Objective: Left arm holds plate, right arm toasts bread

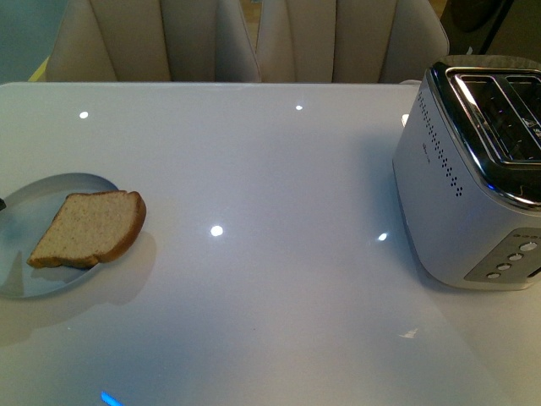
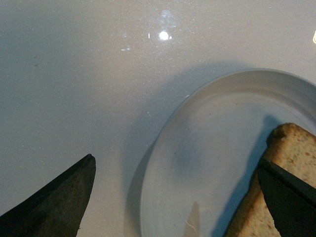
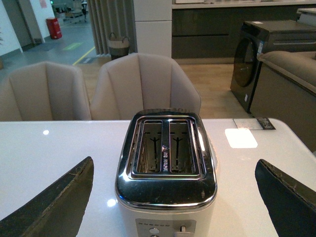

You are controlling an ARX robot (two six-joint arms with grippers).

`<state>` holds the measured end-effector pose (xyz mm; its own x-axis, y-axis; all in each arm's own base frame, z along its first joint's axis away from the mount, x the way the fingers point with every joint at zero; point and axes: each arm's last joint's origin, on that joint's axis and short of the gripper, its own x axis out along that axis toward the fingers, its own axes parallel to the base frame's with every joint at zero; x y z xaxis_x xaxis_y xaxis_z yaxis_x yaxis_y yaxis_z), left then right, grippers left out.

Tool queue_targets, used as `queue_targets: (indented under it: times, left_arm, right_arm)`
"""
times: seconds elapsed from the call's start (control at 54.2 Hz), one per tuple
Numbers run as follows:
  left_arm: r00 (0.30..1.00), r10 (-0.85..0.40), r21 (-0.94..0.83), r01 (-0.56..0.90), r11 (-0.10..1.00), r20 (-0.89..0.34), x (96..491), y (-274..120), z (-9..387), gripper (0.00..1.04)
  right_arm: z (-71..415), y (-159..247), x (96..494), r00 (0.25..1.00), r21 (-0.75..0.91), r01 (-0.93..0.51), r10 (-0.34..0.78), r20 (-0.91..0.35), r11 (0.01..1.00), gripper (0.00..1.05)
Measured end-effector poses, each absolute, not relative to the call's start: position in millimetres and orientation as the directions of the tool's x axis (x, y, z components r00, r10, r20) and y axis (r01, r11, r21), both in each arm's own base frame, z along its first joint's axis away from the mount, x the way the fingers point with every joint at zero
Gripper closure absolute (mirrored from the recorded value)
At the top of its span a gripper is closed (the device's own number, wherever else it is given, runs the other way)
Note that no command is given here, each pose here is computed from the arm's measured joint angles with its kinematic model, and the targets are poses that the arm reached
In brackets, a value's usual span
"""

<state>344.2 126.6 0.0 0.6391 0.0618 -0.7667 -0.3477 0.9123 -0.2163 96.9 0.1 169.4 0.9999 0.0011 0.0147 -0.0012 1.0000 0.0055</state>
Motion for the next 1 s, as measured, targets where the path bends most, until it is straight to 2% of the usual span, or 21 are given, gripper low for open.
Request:
queue_targets:
  times: [0.258,0.517,0.849,0.996]
  left_arm:
    - [0.567,0.069,-0.175,-0.364,0.915,-0.821,361,121,-21,0.07]
    - [0.546,0.061,-0.185,-0.384,0.904,-0.835,373,111,-29,0.09]
    - [0.52,0.062,-0.238,-0.489,0.839,-0.852,373,112,-33,0.58]
    - [0.519,0.024,-0.286,-0.508,0.812,-0.854,371,112,-34,0.8]
  right_arm:
    - [169,0,97,1.0,0.006,-0.001,0.001,0.015,1.0,0.09]
    - [169,0,97,1.0,0.006,-0.001,0.001,0.015,1.0,0.09]
    - [169,0,97,1.0,0.006,-0.001,0.001,0.015,1.0,0.09]
    - [169,0,97,1.0,0.006,-0.001,0.001,0.015,1.0,0.09]
